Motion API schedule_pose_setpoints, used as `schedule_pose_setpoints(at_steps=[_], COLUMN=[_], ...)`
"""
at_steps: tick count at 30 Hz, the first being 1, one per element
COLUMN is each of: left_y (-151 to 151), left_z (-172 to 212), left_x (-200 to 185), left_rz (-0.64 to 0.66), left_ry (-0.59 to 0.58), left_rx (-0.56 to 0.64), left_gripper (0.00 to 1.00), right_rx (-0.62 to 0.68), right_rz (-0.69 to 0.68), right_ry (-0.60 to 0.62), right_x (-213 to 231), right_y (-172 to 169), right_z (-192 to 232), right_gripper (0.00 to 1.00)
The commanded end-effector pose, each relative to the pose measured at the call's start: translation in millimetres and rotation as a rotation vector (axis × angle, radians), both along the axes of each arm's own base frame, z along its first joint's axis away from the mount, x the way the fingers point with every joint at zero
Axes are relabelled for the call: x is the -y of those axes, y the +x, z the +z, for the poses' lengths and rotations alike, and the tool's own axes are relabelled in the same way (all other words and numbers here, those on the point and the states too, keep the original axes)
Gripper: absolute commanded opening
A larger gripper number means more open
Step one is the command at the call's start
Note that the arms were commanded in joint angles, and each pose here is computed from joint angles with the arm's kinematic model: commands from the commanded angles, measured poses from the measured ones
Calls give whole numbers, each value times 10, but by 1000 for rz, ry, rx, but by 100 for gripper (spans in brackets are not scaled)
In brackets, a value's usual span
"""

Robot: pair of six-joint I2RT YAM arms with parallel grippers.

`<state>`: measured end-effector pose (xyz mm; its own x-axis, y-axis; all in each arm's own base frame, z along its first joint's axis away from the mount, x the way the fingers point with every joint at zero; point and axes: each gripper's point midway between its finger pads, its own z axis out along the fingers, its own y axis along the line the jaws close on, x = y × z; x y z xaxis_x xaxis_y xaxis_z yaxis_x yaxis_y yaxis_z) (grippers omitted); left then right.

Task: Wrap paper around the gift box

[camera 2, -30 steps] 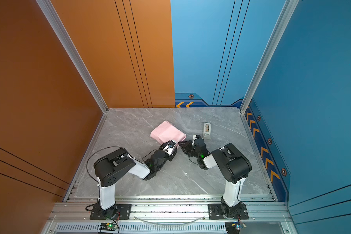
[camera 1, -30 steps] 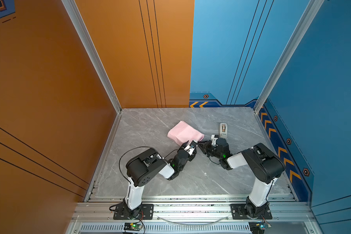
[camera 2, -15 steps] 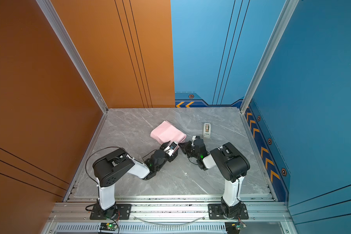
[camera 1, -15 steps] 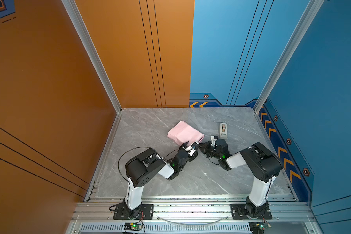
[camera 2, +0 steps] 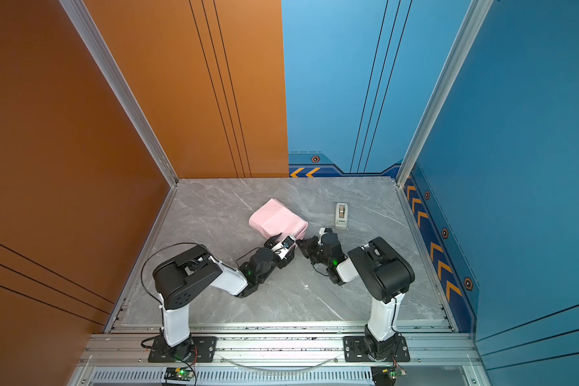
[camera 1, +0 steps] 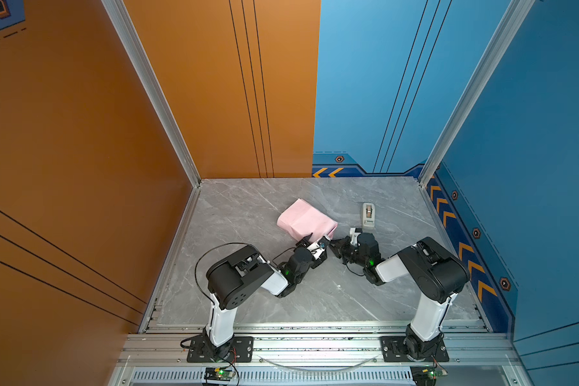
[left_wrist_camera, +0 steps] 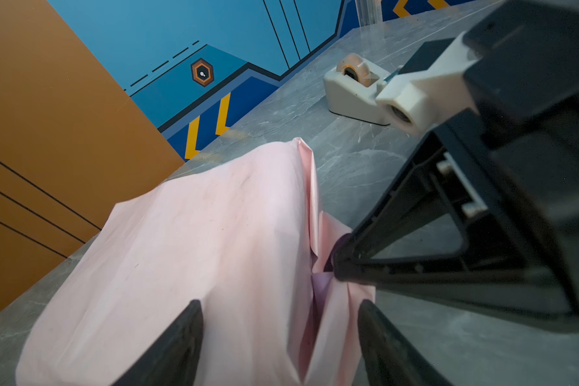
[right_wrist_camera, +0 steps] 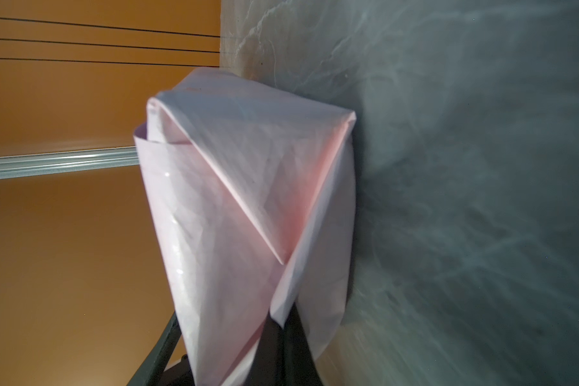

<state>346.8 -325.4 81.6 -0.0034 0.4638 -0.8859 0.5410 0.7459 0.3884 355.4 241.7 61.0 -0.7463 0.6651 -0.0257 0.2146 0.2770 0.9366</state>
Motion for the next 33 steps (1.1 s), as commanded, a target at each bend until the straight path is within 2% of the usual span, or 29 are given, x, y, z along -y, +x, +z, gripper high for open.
schedule_pose_setpoints(at_steps=[1,7,9,22,28,33], left_y=[-473,-414,-388,-302,-147,76], left_z=[-797,-494,-382,416,776,816], left_x=[-57,-29,-25,70,81,85], left_rz=[-114,-119,-117,-174,-176,-117], left_ry=[221,217,212,37,-57,-64], left_rx=[-224,-154,-134,-106,-128,-239], left_gripper=[77,85,91,90,78,64], right_rx=[8,18,14,-4,-8,-9], right_rz=[4,13,13,16,15,17], right_ry=[-15,-16,-19,-17,-22,-28], right_x=[29,9,15,7,11,15], right_y=[-112,-93,-106,-132,-143,-154], right_z=[43,72,57,-79,-109,-119], right_gripper=[0,0,0,0,0,0])
